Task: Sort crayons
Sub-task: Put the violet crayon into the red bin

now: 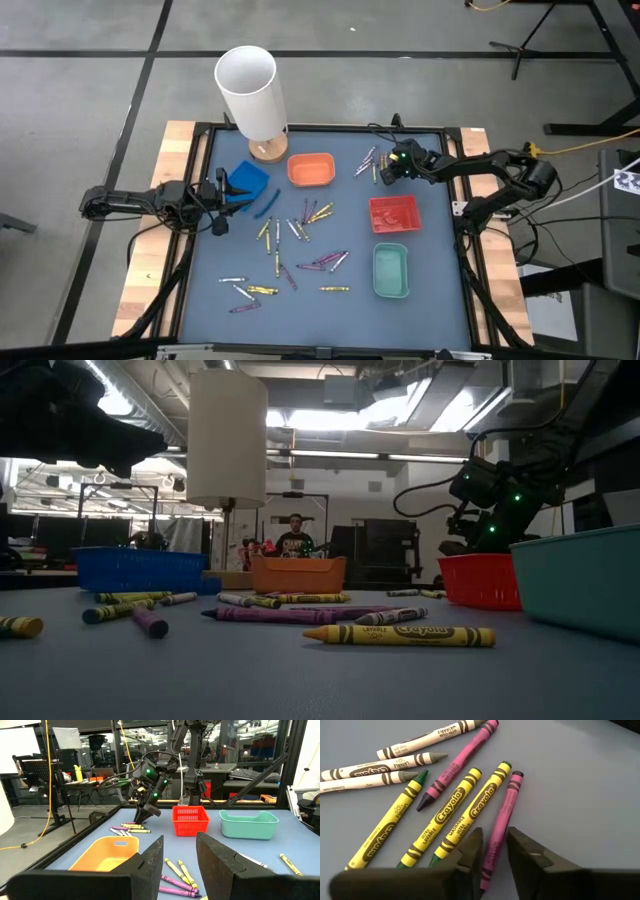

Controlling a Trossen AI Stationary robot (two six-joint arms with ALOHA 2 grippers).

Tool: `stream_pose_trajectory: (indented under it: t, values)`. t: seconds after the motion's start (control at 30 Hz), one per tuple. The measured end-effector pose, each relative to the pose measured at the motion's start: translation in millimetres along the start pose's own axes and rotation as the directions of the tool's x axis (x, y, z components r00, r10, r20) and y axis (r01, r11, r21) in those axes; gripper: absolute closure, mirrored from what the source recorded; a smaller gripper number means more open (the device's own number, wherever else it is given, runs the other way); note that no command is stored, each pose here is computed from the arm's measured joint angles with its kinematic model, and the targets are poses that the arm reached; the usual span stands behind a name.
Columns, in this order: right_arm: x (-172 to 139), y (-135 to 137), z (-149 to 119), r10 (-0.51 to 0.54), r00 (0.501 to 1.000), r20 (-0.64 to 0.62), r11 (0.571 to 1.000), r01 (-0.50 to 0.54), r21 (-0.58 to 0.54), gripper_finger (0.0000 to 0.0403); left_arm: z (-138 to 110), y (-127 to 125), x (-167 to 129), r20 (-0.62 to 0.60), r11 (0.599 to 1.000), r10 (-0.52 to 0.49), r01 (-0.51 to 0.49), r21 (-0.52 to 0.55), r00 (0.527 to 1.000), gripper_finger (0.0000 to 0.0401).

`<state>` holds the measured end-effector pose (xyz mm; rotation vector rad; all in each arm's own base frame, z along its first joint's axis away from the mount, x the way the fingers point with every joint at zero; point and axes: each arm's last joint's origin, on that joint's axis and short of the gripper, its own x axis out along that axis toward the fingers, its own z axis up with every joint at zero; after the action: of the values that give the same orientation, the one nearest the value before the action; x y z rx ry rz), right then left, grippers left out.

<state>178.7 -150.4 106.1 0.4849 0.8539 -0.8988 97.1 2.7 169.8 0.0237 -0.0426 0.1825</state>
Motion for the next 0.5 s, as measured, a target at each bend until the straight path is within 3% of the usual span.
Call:
stream_pose_trajectory:
  t: [0.5]
  values:
    - [-4.7,4.2,20.0,-0.019,0.999,-0.051,1.000,0.018,-0.020,0.0387,0.1,0.0,0.0,0.000,1.000,0.000,0.000,0.000,1.000,0.0299]
